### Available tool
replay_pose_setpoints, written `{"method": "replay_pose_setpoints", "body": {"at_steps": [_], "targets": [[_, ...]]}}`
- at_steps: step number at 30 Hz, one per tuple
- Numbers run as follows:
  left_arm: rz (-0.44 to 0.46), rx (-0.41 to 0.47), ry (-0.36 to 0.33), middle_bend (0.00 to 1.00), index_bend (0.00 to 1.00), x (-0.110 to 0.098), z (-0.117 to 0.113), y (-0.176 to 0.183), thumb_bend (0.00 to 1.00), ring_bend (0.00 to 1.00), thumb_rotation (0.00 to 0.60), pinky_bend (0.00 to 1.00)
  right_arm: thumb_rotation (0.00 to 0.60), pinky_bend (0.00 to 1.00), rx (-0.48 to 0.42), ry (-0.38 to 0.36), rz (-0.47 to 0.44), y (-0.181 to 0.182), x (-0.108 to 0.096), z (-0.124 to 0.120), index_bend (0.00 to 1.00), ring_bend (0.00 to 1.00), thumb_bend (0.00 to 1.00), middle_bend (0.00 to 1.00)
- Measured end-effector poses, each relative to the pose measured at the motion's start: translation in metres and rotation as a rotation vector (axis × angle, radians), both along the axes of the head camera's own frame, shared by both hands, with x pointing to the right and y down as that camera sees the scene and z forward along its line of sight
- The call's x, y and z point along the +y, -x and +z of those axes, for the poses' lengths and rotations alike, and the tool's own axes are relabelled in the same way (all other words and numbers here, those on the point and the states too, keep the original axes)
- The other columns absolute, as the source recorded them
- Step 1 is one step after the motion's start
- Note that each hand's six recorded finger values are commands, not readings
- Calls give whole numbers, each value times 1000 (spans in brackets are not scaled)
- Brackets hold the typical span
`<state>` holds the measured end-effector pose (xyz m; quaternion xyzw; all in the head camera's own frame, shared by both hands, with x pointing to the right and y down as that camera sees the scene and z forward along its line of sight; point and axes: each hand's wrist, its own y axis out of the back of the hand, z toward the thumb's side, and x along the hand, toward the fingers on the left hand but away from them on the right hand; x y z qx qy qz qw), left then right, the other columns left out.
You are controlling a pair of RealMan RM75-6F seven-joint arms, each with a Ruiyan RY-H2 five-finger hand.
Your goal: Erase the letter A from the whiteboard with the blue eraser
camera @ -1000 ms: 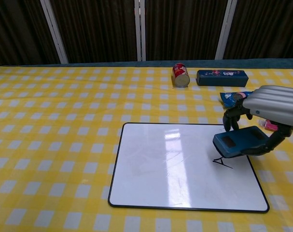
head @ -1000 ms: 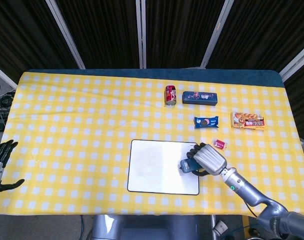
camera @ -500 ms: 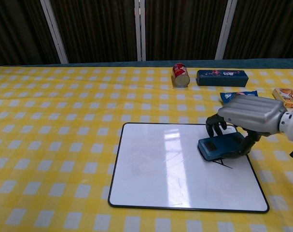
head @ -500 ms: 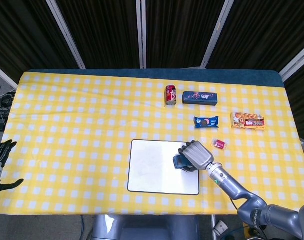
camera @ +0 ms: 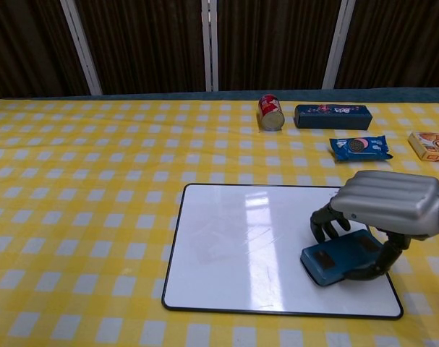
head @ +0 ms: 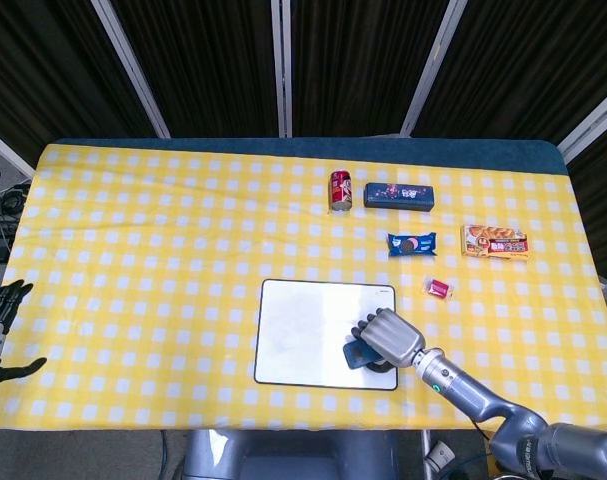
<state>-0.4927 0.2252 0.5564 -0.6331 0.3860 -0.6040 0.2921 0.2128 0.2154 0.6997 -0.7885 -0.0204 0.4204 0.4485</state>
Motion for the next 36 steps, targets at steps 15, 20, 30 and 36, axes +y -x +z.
{"method": "replay_pose_setpoints", "body": {"at_steps": [15,20,30,36], "targets": [[2,-2,3,0,0,1,1,0,0,0,600,0,600,519,29,-74,52,-11,-29,10,602,494,486,601],[4,-3,4,0,0,1,1,-1,0,0,600,0,600,520,55,-123,125,-15,-53,20,602,494,487,601],[3,-4,4,0,0,1,1,-1,0,0,600,0,600,520,76,-134,166,-12,-63,24,602,494,486,602],[6,-3,3,0,0,1,1,-2,0,0,600,0,600,520,65,-63,104,-5,-38,18,605,499,493,603]]}}
